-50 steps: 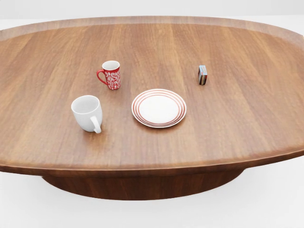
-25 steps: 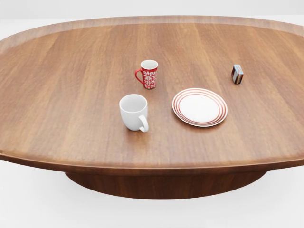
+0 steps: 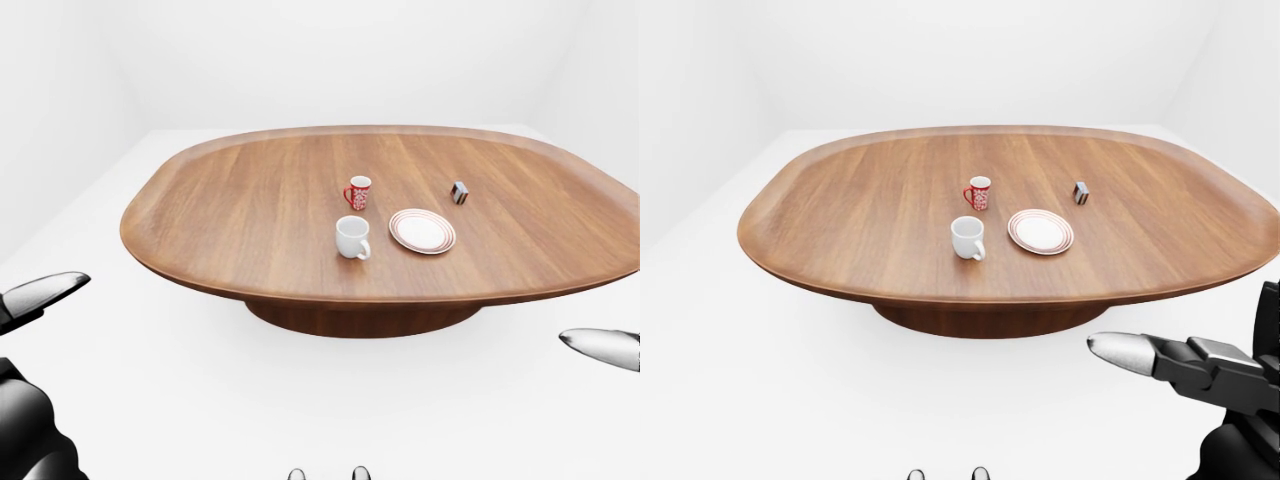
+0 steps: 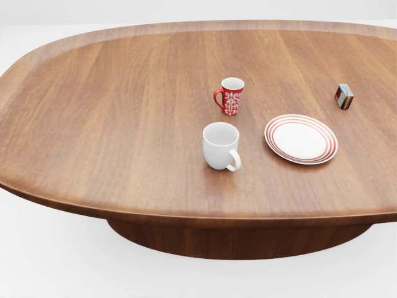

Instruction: Put the white mug on the plate.

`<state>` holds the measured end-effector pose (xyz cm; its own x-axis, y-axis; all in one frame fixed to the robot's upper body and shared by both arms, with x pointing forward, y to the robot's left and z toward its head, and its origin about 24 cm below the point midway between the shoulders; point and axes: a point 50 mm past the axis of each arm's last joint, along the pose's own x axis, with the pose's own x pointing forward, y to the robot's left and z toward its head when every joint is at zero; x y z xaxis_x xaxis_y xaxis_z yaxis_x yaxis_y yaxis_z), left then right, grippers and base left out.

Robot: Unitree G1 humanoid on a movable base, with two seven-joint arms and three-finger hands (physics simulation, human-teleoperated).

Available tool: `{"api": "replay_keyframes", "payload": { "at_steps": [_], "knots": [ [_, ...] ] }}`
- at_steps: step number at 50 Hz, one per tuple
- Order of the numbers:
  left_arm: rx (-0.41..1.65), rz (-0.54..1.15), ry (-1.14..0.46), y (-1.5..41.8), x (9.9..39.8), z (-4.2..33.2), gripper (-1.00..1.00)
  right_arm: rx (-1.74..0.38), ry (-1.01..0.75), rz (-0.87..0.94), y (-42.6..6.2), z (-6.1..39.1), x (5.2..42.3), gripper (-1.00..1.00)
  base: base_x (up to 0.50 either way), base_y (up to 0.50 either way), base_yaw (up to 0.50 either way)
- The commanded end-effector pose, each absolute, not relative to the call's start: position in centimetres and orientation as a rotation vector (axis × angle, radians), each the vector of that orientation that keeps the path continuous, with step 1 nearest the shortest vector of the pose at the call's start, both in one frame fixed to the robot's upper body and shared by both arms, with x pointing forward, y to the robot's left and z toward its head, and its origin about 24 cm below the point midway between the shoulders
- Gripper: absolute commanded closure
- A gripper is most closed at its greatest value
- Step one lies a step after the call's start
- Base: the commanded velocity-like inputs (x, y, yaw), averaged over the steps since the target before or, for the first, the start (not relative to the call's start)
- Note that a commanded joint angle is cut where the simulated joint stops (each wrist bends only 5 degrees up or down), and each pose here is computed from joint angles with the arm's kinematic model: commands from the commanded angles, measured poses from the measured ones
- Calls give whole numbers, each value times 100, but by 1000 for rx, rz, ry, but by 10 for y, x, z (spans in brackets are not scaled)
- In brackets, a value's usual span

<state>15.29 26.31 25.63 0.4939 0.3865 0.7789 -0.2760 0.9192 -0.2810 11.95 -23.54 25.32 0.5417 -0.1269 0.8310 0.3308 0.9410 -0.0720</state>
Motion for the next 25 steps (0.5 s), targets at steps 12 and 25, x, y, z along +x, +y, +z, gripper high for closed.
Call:
{"api": "replay_keyframes", "payload": {
  "at_steps": [12,25],
  "knots": [
    [-107,407,-954,262,156,252,-100,-255,-934,-272,-233,248,125,-100,35,0,0],
    [-103,409,-943,262,158,250,-100,-256,-924,-274,-234,246,125,-100,43,0,0]
  ]
}}
